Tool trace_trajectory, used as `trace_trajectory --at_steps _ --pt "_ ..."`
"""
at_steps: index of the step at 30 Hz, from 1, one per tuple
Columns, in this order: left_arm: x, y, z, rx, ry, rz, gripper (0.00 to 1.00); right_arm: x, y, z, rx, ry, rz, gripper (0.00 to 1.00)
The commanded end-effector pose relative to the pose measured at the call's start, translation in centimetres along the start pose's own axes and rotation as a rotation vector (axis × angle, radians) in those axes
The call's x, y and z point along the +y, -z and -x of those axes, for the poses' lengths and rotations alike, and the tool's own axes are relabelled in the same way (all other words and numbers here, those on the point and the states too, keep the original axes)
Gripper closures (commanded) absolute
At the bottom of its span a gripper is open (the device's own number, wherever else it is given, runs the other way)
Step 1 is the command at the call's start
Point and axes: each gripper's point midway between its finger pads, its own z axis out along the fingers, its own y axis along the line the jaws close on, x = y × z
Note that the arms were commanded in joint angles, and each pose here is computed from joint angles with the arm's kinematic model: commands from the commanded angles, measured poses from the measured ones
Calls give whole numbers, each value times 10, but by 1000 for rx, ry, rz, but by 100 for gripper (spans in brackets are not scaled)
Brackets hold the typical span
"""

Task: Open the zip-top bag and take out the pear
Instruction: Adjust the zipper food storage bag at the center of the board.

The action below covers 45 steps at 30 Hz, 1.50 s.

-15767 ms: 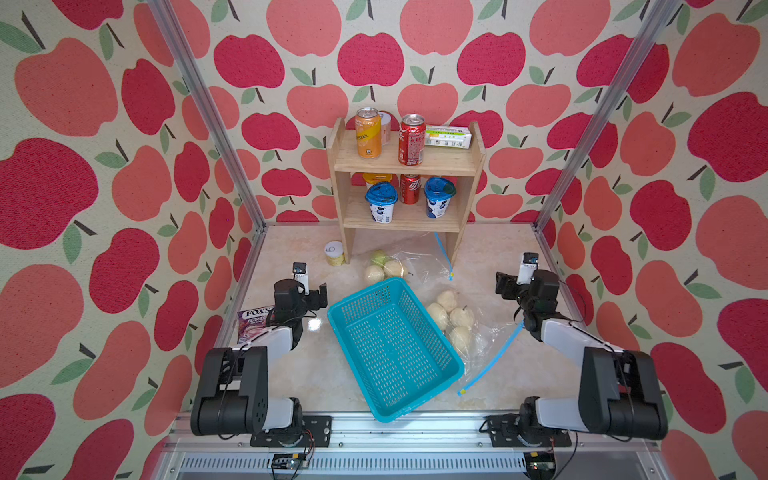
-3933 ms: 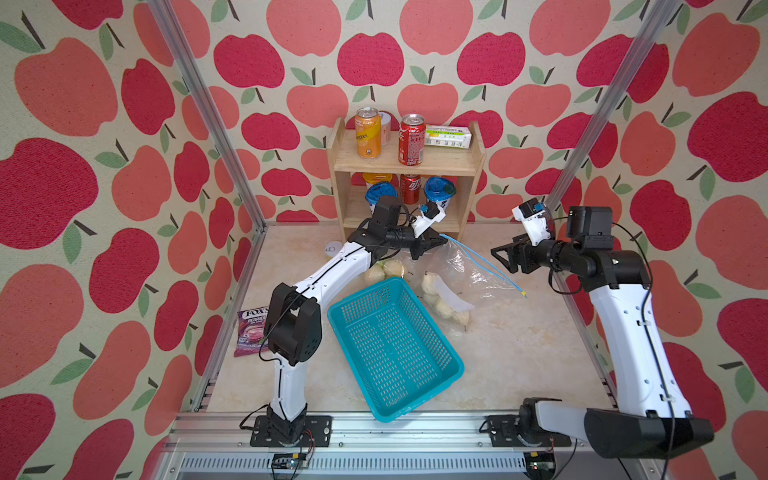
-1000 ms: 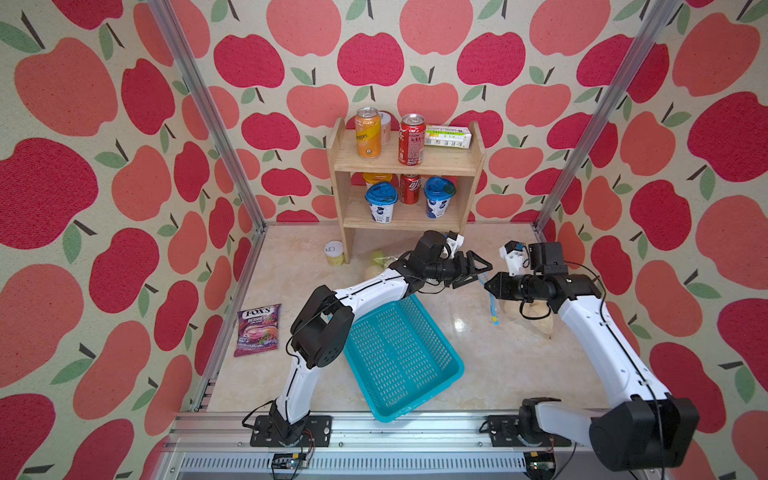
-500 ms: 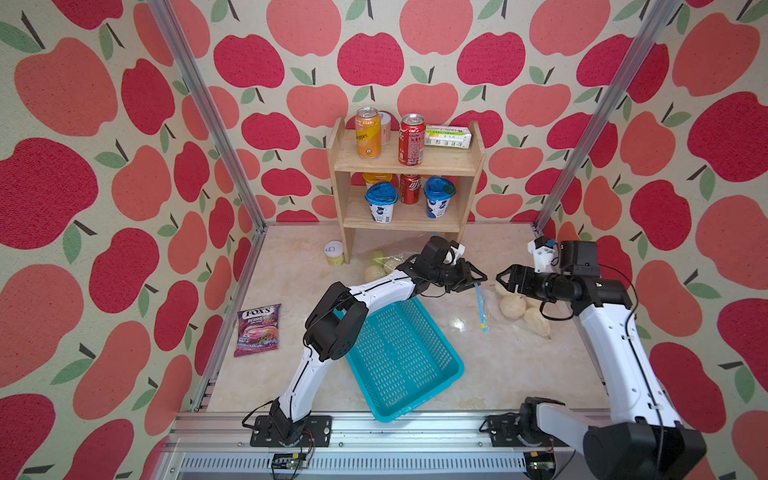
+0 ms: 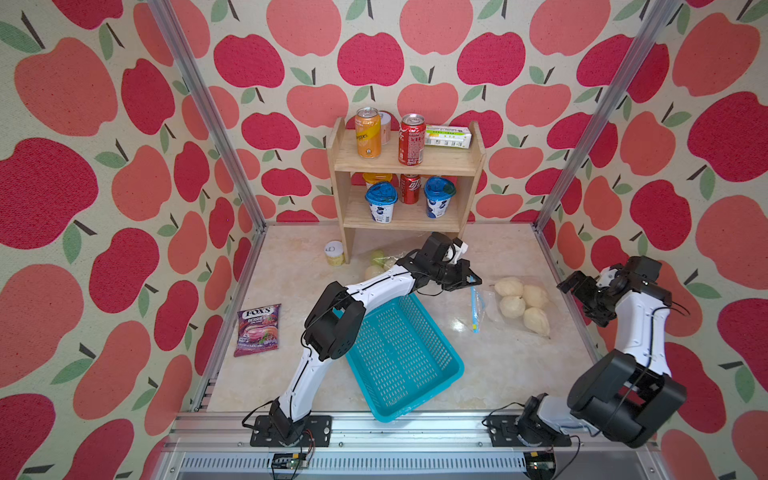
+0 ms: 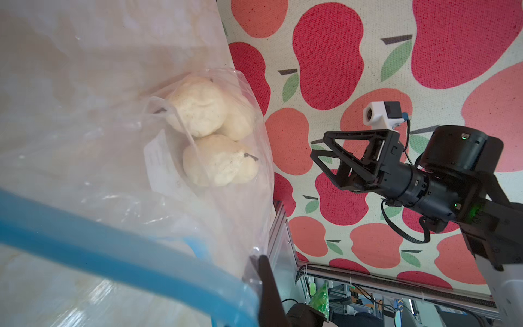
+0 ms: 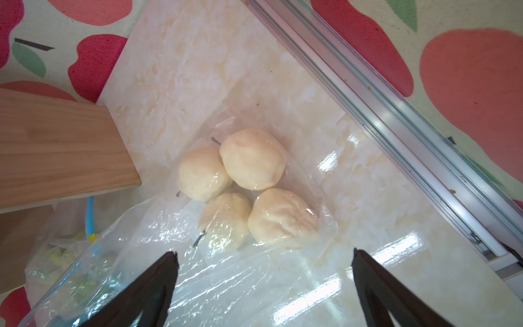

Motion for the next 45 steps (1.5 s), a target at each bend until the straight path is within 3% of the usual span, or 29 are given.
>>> trace_trajectory --at_steps 1,12,26,29,35,39,45 --pt "10 0 -3 31 -61 34 100 -9 -14 4 10 25 -7 2" --pt "25 5 3 23 -19 25 100 -22 -70 -22 143 15 30 1" --pt "39 -2 -4 41 -14 54 100 1 -100 -33 173 -10 217 28" --pt "39 -2 -5 45 -19 62 100 3 -103 -39 182 -10 231 37" --pt "45 -3 -7 50 -24 83 100 7 -97 -36 149 15 216 81" --pt "45 -8 -10 75 -52 110 100 14 -75 -16 66 55 188 100" --pt "39 -19 -10 100 -95 137 100 35 -41 11 -19 124 172 100"
